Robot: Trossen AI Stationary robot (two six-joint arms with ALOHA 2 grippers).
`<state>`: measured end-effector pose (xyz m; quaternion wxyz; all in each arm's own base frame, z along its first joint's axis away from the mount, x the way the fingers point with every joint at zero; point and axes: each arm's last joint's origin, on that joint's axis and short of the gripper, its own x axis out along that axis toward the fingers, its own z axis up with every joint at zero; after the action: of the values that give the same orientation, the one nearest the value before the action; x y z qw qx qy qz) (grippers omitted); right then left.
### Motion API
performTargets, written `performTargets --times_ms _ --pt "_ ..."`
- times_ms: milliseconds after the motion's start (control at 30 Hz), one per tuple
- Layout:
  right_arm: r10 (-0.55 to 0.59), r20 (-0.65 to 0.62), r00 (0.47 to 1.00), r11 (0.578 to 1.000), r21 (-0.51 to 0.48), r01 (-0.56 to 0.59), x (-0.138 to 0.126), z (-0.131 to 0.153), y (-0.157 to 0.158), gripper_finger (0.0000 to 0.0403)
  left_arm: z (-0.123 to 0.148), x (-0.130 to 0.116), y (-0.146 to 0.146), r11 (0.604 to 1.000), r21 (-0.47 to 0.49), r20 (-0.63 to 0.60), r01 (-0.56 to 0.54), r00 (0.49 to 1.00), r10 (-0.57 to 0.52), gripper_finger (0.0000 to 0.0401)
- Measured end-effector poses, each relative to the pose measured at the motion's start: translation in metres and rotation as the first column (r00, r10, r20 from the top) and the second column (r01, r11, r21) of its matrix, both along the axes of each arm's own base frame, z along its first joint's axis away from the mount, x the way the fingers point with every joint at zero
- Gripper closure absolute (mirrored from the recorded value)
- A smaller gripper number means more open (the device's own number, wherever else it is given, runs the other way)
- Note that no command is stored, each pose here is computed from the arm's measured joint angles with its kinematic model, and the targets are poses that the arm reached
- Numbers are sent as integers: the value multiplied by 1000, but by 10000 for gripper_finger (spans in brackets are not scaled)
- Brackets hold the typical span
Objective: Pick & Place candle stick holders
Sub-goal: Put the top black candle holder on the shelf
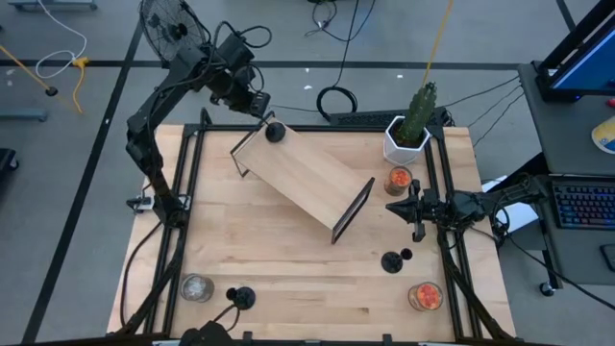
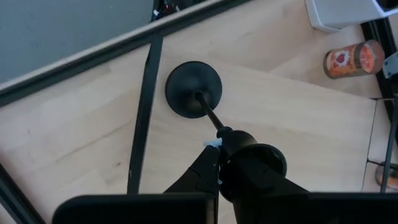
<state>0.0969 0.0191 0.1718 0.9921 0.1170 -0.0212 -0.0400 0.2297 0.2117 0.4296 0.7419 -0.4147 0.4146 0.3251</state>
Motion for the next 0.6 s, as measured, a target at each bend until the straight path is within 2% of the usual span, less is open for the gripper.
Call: performTargets --times_ms 300,600 --pt "0 0 1000 1000 0 0 0 0 0 399 1 2 2 1000 20 26 0 1000 0 355" --pt "0 0 1000 1000 0 0 0 0 0 399 2 2 2 1000 22 26 -1 1000 1 351"
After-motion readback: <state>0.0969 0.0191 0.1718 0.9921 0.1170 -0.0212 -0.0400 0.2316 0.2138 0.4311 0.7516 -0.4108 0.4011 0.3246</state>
